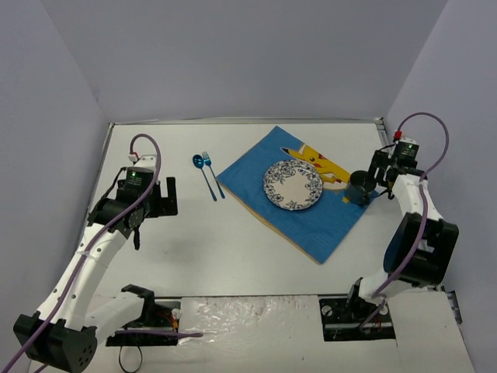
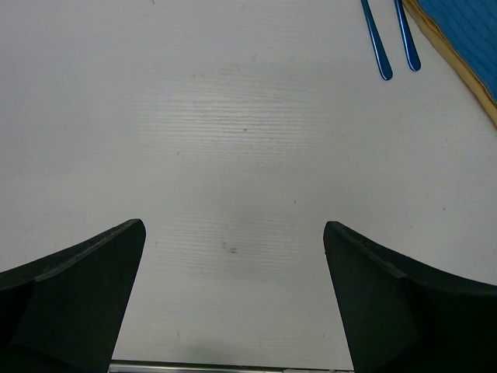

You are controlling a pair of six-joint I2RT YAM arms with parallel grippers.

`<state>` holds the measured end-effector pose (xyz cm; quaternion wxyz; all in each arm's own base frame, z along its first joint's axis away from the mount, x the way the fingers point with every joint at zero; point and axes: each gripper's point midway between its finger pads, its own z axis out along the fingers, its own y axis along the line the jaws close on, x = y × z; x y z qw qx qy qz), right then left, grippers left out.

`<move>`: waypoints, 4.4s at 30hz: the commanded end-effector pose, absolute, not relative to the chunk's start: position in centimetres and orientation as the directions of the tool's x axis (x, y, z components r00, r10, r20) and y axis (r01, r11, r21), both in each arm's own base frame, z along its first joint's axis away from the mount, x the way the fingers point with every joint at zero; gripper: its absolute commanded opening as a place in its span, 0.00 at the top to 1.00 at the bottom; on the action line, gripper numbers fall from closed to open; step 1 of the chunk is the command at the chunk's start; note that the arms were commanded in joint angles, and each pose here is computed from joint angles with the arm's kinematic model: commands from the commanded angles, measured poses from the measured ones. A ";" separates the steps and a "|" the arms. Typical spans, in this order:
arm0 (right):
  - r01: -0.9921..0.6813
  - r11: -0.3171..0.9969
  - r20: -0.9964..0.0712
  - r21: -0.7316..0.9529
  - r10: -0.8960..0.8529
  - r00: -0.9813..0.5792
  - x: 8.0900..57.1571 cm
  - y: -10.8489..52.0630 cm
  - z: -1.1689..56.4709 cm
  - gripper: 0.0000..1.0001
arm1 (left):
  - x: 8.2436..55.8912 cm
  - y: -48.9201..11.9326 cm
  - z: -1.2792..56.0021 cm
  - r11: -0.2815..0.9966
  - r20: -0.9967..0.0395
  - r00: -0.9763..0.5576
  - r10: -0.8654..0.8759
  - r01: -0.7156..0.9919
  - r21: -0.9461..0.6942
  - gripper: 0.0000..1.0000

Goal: Set the dinner table for one person

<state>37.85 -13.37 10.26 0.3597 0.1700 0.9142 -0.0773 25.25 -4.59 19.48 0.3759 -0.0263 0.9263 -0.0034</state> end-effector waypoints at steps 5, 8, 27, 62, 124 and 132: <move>0.356 0.918 -0.895 0.174 0.298 -0.332 39.2 -10.3 25.3 0.09 | 27.0 -5.5 19.5 0.995 -0.703 -0.705 -0.095 -0.060 -0.074 0.03; 0.272 0.937 -0.906 0.219 0.299 -0.299 39.6 -7.3 27.6 0.01 | 27.7 -6.2 19.5 0.991 -0.695 -0.706 -0.133 -0.076 -0.113 0.03; -0.206 0.918 -0.926 0.340 0.288 -0.244 33.1 9.1 32.3 0.00 | 41.9 -11.1 15.5 0.884 -0.679 -0.582 -0.447 -0.401 -0.238 0.08; -0.318 0.889 -0.916 0.330 0.219 -0.335 30.4 11.9 26.8 0.00 | 51.2 -17.9 7.9 0.908 -0.640 -0.660 -0.394 -0.390 -0.156 0.64; -0.285 0.888 -0.900 0.359 0.249 -0.359 29.4 11.5 25.8 0.00 | 52.5 -35.1 16.4 0.770 -0.832 -0.387 0.397 0.633 0.073 1.00; -0.291 0.888 -0.901 0.356 0.244 -0.359 29.3 11.5 25.9 0.00 | 53.6 -35.6 14.0 0.754 -0.811 -0.384 0.441 0.649 0.102 1.00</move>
